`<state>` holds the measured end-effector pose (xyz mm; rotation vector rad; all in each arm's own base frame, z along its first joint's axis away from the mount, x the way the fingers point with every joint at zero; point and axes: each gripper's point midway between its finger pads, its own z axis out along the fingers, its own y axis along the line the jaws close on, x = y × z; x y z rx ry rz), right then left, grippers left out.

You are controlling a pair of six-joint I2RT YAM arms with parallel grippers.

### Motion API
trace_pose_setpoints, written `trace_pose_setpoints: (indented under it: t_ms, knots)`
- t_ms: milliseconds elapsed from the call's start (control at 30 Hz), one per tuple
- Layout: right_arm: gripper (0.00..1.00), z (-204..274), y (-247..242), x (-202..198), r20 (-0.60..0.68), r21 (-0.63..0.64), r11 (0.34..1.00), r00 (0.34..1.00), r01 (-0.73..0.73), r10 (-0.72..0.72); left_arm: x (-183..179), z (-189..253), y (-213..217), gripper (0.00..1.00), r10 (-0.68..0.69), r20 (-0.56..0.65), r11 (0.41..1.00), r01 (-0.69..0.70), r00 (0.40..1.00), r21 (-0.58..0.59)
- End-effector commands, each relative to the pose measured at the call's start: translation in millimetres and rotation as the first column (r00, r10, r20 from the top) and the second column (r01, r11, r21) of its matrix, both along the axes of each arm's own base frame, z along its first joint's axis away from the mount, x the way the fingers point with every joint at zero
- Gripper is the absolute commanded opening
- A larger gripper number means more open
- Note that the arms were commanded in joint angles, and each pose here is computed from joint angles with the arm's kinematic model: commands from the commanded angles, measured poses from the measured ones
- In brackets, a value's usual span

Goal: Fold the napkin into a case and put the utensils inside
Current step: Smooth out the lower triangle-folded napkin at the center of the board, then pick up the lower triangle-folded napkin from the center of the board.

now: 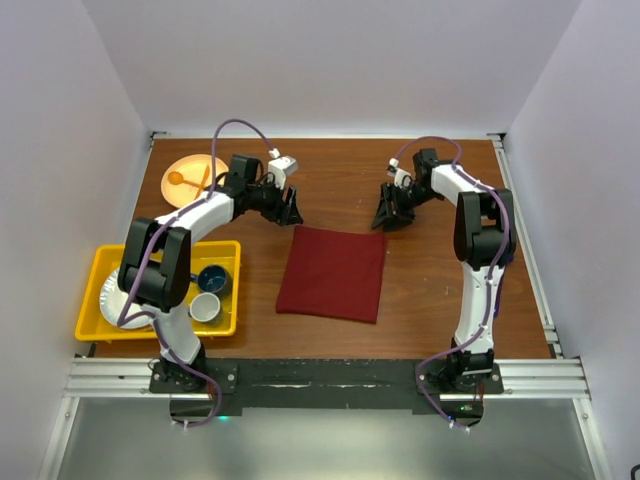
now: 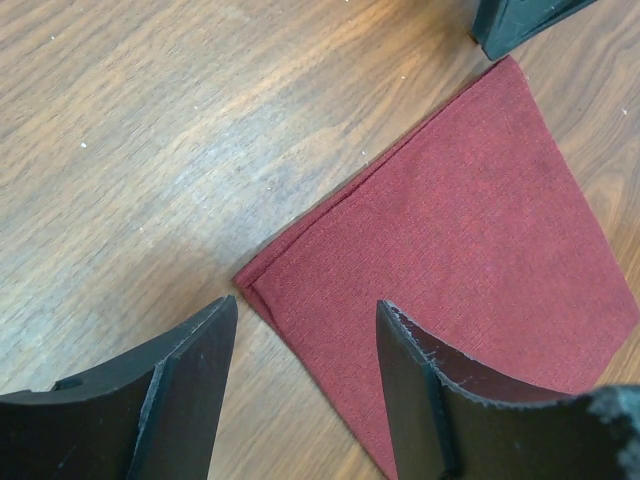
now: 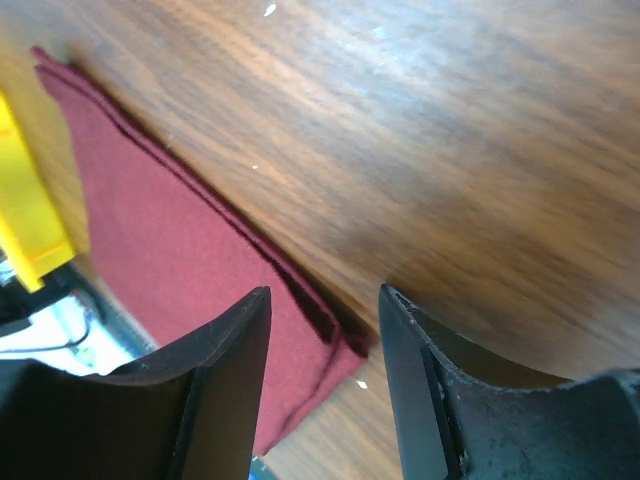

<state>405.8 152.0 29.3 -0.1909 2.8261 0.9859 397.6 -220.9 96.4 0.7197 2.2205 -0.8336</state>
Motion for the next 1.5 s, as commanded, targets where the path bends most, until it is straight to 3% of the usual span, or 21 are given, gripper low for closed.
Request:
trace_pose_setpoints:
  t_ms: [0,133,233,433,533,867,1067,1267,1467]
  knots:
    - [0.54,0.4,1.8,-21.6,-0.103,0.021,0.999,0.994,-0.030,0.032,0.4,3.0,5.5,0.63,0.011,0.001,1.000,-0.011,1.000,-0.005]
    - [0.67,5.3,-10.8,-29.1,-0.073,-0.023,0.998,0.996,-0.056,0.055,-1.4,1.4,8.4,0.63,0.022,-0.004,1.000,-0.022,1.000,-0.014]
    - [0.72,6.9,-25.4,-28.9,-0.056,-0.086,0.996,0.998,-0.035,0.030,-2.8,0.7,8.3,0.63,0.026,-0.005,0.999,-0.026,1.000,-0.019]
    - [0.70,5.9,-36.8,-30.5,-0.052,-0.135,0.990,0.997,0.041,-0.049,-2.5,0.5,8.1,0.63,0.030,-0.004,0.999,-0.030,1.000,-0.027]
    - [0.65,-0.6,-24.5,-39.4,-0.109,-0.089,0.994,0.992,0.058,-0.067,-1.6,-0.9,8.1,0.64,0.030,-0.006,0.999,-0.030,1.000,-0.029]
    - [0.50,-19.8,-2.6,-18.6,-0.107,-0.027,0.997,0.992,0.071,-0.073,2.6,-2.2,19.1,0.64,0.050,-0.023,0.998,-0.051,0.999,-0.037]
    - [0.26,-8.5,4.4,-7.4,-0.072,0.018,0.999,0.996,0.051,-0.049,8.0,-5.9,30.1,0.64,0.078,-0.034,0.996,-0.079,0.996,-0.034]
    - [0.00,14.9,10.9,7.0,0.044,0.081,0.996,0.999,-0.033,0.029,21.9,-5.7,37.7,0.64,0.073,-0.010,0.997,-0.073,0.997,-0.036]
    - [0.00,36.0,24.2,-3.9,0.178,0.096,0.970,0.963,-0.221,0.202,29.4,-0.6,32.8,0.66,-0.067,0.085,0.998,0.068,0.994,-0.009]
